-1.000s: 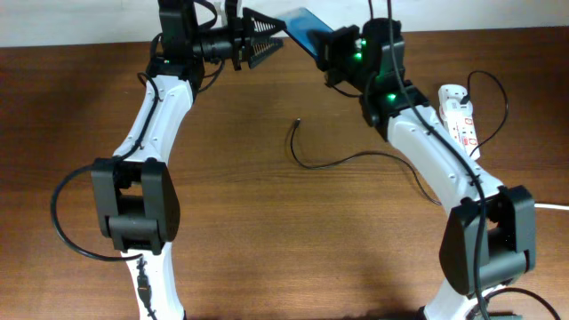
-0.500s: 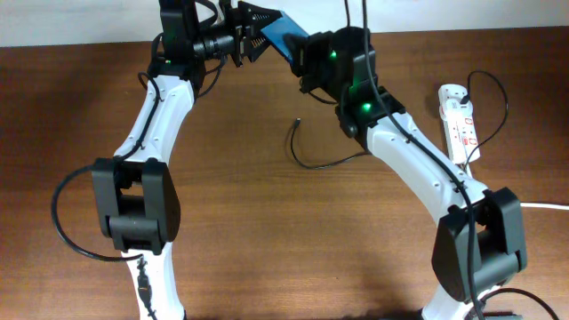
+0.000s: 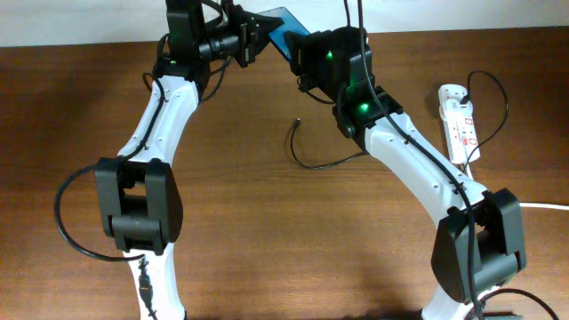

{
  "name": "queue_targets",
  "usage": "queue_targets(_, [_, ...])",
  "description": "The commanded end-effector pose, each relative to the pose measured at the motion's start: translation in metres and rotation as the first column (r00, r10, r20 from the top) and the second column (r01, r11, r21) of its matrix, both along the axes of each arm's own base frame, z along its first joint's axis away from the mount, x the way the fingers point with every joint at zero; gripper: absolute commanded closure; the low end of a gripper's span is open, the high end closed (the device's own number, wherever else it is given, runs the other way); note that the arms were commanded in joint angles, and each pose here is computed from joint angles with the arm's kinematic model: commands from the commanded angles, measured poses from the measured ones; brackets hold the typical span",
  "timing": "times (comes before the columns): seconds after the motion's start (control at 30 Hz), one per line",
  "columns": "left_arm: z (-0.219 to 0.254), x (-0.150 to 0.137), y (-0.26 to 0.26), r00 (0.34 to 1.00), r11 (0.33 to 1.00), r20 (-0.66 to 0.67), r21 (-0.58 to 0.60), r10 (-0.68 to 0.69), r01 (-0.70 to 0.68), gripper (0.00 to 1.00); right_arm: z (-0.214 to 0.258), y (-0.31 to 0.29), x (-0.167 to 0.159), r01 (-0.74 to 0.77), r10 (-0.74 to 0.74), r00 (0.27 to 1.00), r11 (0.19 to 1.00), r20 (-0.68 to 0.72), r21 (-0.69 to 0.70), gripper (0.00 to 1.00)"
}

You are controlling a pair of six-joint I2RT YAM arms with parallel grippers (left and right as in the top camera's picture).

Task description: Plug charger to phone and switch on socket

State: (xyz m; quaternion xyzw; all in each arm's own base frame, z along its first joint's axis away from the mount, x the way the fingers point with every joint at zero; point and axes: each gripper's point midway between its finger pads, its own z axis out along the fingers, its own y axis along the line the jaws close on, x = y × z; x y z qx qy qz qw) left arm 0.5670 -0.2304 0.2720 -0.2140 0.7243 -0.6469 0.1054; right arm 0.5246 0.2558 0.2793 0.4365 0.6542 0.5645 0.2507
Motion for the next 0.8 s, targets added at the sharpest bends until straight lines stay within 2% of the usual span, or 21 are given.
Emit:
queue_targets(0.0, [0.011, -0.001, -0.004, 0.997, 1.000, 0.081, 0.017, -0.008, 0.007, 1.00, 0.013, 0.012, -0.013, -0.057, 0.057, 0.998, 0.998, 0.003, 0.009, 0.96])
queue_targets(0.2, [0.011, -0.001, -0.004, 0.997, 1.000, 0.081, 0.017, -0.009, 0.007, 1.00, 0.003, 0.011, -0.016, -0.064, 0.063, 0.998, 0.998, -0.023, -0.028, 0.96])
queue_targets(0.23, [0.011, -0.001, -0.004, 0.997, 1.000, 0.081, 0.017, -0.009, 0.007, 1.00, 0.002, 0.011, -0.016, -0.063, 0.062, 0.998, 0.998, -0.027, -0.029, 0.93])
queue_targets(0.27, [0.012, -0.001, -0.004, 0.997, 1.000, 0.081, 0.017, -0.009, 0.008, 1.00, 0.002, 0.011, -0.016, -0.063, 0.062, 0.998, 0.998, -0.027, -0.030, 0.87])
queue_targets(0.3, [0.012, -0.001, -0.005, 0.997, 1.000, 0.081, 0.017, -0.010, 0.008, 1.00, 0.001, 0.011, -0.016, -0.063, 0.062, 0.998, 0.998, -0.030, -0.031, 0.75])
queue_targets(0.43, [0.010, -0.003, -0.002, 0.997, 1.000, 0.071, 0.017, -0.022, 0.021, 1.00, -0.005, 0.009, -0.017, -0.060, 0.058, 0.997, 0.997, -0.055, -0.040, 0.43])
queue_targets(0.57, [-0.011, -0.005, 0.009, 1.000, 0.998, 0.010, 0.063, -0.017, 0.016, 1.00, -0.011, 0.005, -0.017, -0.047, 0.042, 0.997, 0.997, -0.071, -0.063, 0.32])
queue_targets(0.77, [-0.032, -0.008, 0.024, 0.999, 0.992, -0.027, 0.125, -0.016, 0.020, 1.00, -0.011, -0.009, -0.010, -0.051, 0.052, 0.999, 0.981, 0.002, -0.186, 0.23])
